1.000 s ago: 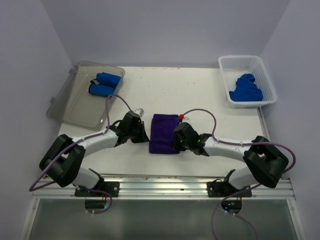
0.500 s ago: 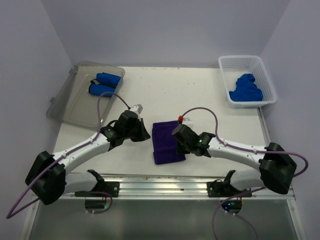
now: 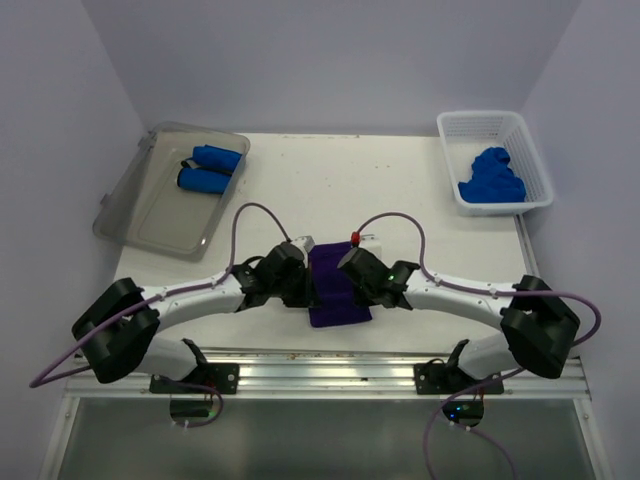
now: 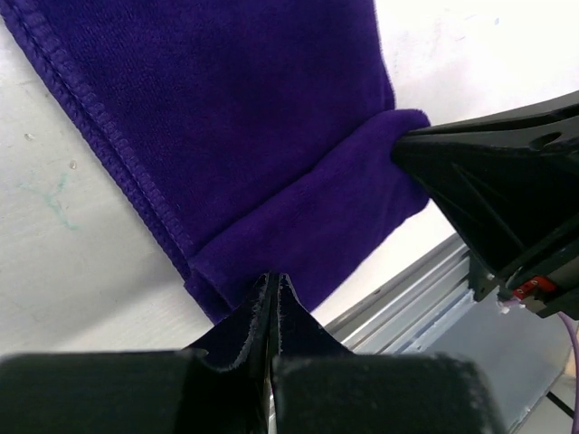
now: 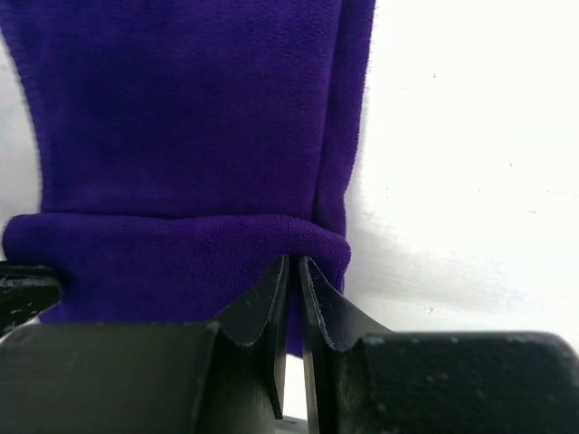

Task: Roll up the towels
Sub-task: Roll the towel

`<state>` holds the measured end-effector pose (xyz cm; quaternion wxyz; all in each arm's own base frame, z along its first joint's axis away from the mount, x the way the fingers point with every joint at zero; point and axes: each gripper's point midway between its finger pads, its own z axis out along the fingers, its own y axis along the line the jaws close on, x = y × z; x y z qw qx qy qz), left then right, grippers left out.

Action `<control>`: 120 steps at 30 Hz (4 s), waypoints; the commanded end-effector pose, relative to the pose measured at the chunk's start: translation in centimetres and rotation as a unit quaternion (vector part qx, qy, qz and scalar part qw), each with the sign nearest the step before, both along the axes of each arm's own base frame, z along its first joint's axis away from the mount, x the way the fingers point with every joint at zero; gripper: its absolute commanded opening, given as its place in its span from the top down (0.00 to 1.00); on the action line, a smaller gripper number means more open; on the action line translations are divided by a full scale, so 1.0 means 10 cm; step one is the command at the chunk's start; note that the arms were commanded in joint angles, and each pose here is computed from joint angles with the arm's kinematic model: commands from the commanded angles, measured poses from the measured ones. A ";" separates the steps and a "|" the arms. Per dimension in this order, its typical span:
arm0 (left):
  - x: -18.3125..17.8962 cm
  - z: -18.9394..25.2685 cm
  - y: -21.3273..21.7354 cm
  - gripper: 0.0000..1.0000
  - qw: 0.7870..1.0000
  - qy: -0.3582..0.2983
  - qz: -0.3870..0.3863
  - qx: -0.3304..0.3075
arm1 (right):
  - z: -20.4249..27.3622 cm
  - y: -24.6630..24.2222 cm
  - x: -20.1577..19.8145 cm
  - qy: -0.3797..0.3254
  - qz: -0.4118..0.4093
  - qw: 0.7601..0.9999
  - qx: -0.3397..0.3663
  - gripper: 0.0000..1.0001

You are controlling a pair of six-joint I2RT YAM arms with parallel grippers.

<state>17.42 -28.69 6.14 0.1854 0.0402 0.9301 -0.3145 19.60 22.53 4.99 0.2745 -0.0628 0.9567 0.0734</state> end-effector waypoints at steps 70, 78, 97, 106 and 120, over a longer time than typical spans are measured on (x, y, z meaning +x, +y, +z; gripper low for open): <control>0.42 0.29 0.77 0.39 0.992 -0.012 0.113 -0.054 | 0.04 1.08 -0.51 -0.094 0.335 0.936 0.057 0.97; 0.32 0.23 0.57 0.22 0.987 0.000 0.095 -0.127 | 0.12 1.09 -0.53 -0.018 0.323 0.928 0.184 0.98; 0.40 -0.23 0.24 0.47 0.988 0.047 0.099 -0.110 | 0.09 0.92 -0.56 0.028 0.294 0.921 0.255 0.99; 0.37 -0.15 0.27 0.96 0.988 0.070 0.108 -0.080 | 0.15 0.76 -0.43 -0.003 0.283 0.939 0.198 0.54; 0.29 -0.22 0.34 1.00 0.985 0.113 0.124 -0.041 | 0.64 0.89 -0.33 -0.186 0.311 0.931 -0.046 0.22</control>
